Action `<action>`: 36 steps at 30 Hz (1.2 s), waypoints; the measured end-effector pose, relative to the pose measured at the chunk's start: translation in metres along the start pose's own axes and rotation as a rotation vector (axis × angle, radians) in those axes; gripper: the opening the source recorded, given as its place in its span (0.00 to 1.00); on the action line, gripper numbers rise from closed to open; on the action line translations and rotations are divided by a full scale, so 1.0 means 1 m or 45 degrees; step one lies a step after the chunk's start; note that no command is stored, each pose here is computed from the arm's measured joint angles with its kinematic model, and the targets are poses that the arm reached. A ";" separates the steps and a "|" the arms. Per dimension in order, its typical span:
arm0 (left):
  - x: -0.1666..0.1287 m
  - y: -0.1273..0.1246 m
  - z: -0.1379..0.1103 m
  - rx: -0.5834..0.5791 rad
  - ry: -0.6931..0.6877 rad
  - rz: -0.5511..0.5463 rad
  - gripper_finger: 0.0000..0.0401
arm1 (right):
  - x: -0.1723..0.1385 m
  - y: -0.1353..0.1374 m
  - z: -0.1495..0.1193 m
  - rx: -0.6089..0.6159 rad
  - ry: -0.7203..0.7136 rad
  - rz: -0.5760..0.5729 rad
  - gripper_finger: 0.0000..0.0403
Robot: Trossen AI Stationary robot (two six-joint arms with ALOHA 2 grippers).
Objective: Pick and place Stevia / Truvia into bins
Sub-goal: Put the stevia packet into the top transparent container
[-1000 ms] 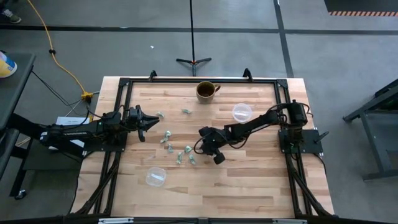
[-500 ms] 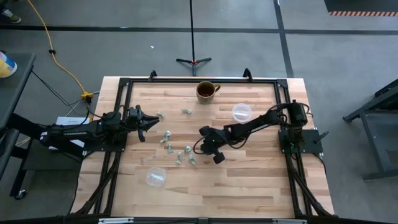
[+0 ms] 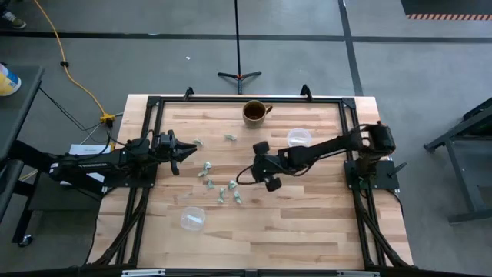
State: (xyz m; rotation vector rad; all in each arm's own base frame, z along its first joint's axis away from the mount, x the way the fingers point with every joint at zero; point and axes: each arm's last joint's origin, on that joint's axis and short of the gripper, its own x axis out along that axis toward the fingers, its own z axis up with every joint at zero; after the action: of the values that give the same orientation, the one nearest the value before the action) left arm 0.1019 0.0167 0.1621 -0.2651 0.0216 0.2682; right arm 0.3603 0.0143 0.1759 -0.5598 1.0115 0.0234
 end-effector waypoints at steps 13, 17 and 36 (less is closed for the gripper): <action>0.000 0.000 0.000 0.000 0.000 0.000 0.25 | -0.019 -0.053 -0.063 0.446 0.501 -0.090 0.00; 0.000 0.000 0.000 0.000 0.000 0.000 0.25 | -0.021 -0.066 -0.078 0.496 0.584 -0.088 0.00; 0.000 0.000 0.000 0.000 0.000 0.000 0.25 | -0.039 -0.101 -0.122 0.784 0.698 0.063 0.06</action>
State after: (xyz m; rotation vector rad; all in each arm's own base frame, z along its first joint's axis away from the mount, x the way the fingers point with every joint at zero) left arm 0.1019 0.0167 0.1622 -0.2652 0.0216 0.2680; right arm 0.2696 -0.1189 0.2016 0.0373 1.4831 -0.4050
